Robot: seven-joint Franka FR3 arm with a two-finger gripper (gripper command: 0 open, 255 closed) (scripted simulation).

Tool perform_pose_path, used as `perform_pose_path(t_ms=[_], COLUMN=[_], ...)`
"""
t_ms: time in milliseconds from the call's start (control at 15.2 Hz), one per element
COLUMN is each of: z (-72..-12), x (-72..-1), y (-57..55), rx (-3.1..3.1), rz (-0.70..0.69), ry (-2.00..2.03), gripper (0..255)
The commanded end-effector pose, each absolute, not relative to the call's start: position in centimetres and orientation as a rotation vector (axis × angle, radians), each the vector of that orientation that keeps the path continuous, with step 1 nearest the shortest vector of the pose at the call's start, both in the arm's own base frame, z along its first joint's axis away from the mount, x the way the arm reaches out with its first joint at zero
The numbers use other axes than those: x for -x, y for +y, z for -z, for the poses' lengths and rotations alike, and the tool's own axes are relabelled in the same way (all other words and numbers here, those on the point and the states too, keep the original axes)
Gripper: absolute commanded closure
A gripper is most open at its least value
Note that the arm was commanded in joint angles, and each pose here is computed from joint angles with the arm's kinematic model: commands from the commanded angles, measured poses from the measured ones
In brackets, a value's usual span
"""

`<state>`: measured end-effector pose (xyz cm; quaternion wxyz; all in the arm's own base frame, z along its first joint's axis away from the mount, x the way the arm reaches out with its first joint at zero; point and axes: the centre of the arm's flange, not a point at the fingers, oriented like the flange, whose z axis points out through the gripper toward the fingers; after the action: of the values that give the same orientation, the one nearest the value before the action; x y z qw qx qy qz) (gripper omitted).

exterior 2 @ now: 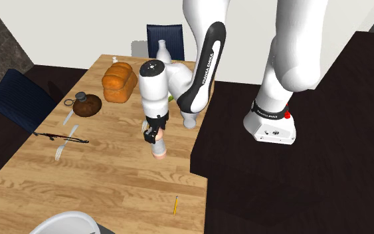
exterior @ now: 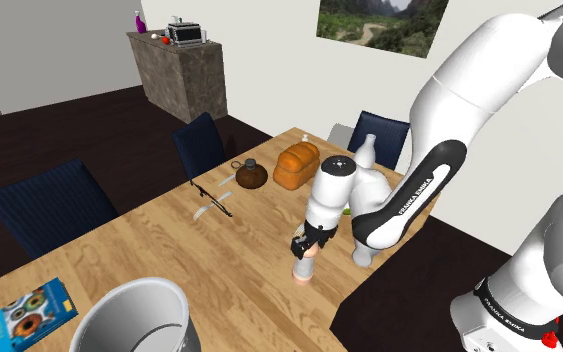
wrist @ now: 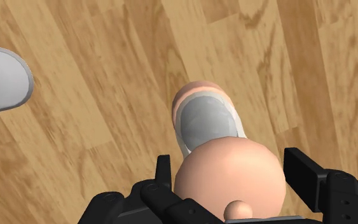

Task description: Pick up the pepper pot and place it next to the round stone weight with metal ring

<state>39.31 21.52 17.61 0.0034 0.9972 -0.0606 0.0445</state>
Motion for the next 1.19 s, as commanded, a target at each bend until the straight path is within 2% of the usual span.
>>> perform_pose_path(t_ms=[0, 1122], z=[-18.6, -27.6], x=[-39.4, -39.4], y=[21.5, 21.5], rx=[-3.126, -3.126], rz=[-0.139, -0.139], ry=[-0.19, -0.19], gripper=[255, 255])
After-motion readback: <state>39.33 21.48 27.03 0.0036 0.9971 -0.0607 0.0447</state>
